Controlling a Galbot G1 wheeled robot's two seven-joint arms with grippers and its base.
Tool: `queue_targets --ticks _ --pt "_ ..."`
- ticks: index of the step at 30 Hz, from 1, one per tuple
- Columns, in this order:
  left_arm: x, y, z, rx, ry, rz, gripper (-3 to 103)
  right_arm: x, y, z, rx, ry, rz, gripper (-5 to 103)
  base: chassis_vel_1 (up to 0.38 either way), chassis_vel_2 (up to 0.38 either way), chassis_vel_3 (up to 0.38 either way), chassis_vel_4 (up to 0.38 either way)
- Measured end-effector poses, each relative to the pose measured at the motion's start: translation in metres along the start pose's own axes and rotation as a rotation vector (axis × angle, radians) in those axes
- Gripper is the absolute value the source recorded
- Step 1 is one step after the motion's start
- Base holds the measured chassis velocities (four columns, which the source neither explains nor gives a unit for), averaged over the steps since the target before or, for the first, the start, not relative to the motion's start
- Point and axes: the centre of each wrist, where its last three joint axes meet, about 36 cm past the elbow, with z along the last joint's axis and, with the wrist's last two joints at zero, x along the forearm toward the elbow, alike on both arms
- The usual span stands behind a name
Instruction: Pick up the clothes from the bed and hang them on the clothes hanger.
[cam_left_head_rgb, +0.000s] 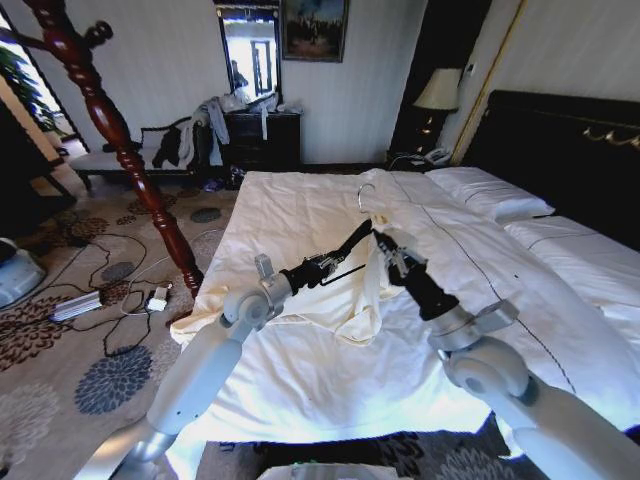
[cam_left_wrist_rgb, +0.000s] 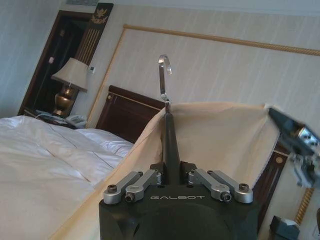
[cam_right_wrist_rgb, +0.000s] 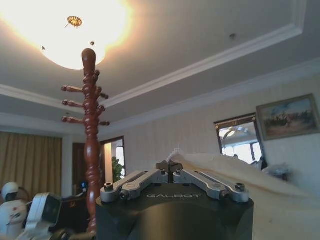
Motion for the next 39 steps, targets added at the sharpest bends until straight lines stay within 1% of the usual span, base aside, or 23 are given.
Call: queue_targets --ticks 5,7,9,10,13,16,17,18,19,22,23,24,25,26,27,28,29,31,33,34,36,38,39 --pt "0.005 -0.001 -0.001 -0.004 0.002 0.018 17 0.01 0.01 0.017 -0.004 0.057 -0.025 -3 0.0 0.0 0.0 0.0" --pt "0.005 -0.001 -0.004 -0.008 -0.001 0.028 17 0.015 0.015 0.024 -0.017 0.083 -0.043 8 0.0 0.0 0.0 0.0" --pt "0.005 0.0 -0.005 -0.008 -0.003 0.031 17 0.016 0.016 0.025 -0.017 0.088 -0.049 8 0.0 0.0 0.0 0.0" --pt "0.004 -0.001 -0.008 -0.006 -0.01 0.042 17 0.019 0.019 0.029 -0.011 0.105 -0.062 12 0.0 0.0 0.0 0.0" --pt "0.004 -0.001 -0.01 -0.004 -0.014 0.055 17 0.022 0.021 0.033 -0.003 0.124 -0.066 7 0.0 0.0 0.0 0.0" --pt "0.006 -0.002 -0.015 -0.013 -0.019 0.08 17 0.03 0.018 0.04 0.022 0.141 -0.136 23 0.0 0.0 0.0 0.0" --pt "0.006 -0.001 -0.017 -0.018 -0.021 0.084 17 0.033 0.016 0.042 0.032 0.136 -0.187 23 0.0 0.0 0.0 0.0" --pt "0.007 0.0 -0.019 -0.025 -0.022 0.091 17 0.036 0.013 0.044 0.036 0.128 -0.233 28 0.0 0.0 0.0 0.0" --pt "0.007 0.0 -0.019 -0.025 -0.022 0.091 17 0.036 0.013 0.044 0.036 0.128 -0.233 28 0.0 0.0 0.0 0.0" --pt "0.012 0.008 -0.027 -0.051 -0.021 0.109 17 0.039 0.0 0.047 0.001 0.077 -0.367 45 0.0 0.0 0.0 0.0" --pt "0.012 0.008 -0.027 -0.051 -0.021 0.109 17 0.039 0.0 0.047 0.001 0.077 -0.367 45 0.0 0.0 0.0 0.0" --pt "0.015 0.012 -0.029 -0.06 -0.019 0.113 17 0.037 -0.006 0.045 -0.021 0.048 -0.428 45 0.0 0.0 0.0 0.0" --pt "0.019 0.019 -0.032 -0.075 -0.012 0.12 17 0.031 -0.016 0.038 -0.042 -0.005 -0.521 56 0.0 0.0 0.0 0.0" --pt "0.023 0.025 -0.034 -0.085 -0.007 0.127 17 0.024 -0.023 0.031 -0.045 -0.044 -0.561 56 0.0 0.0 0.0 0.0" --pt "0.025 0.029 -0.036 -0.091 -0.003 0.133 17 0.02 -0.027 0.024 -0.044 -0.073 -0.572 62 0.0 0.0 0.0 0.0" --pt "0.025 0.029 -0.036 -0.091 -0.003 0.133 17 0.02 -0.027 0.024 -0.044 -0.073 -0.572 62 0.0 0.0 0.0 0.0" --pt "0.027 0.033 -0.037 -0.098 0.001 0.139 17 0.016 -0.03 0.018 -0.04 -0.095 -0.57 68 0.0 0.0 0.0 0.0" --pt "0.033 0.044 -0.041 -0.111 0.002 0.167 17 0.004 -0.038 -0.007 -0.033 -0.155 -0.47 79 0.0 0.0 0.0 0.0" --pt "0.035 0.047 -0.042 -0.116 0.001 0.174 17 0.002 -0.041 -0.014 -0.047 -0.158 -0.434 79 0.0 0.0 0.0 0.0" --pt "0.036 0.05 -0.042 -0.12 0.0 0.181 17 0.0 -0.044 -0.022 -0.075 -0.153 -0.404 84 0.0 0.0 0.0 0.0" --pt "0.04 0.055 -0.045 -0.135 -0.005 0.196 17 -0.004 -0.051 -0.039 -0.197 -0.147 -0.397 94 0.0 0.0 0.0 0.0" --pt "0.041 0.056 -0.045 -0.139 -0.004 0.198 17 -0.005 -0.053 -0.044 -0.223 -0.15 -0.41 94 0.0 0.0 0.0 0.0" --pt "0.044 0.058 -0.048 -0.15 0.001 0.203 17 -0.007 -0.056 -0.051 -0.244 -0.151 -0.443 98 0.0 0.0 0.0 0.0"
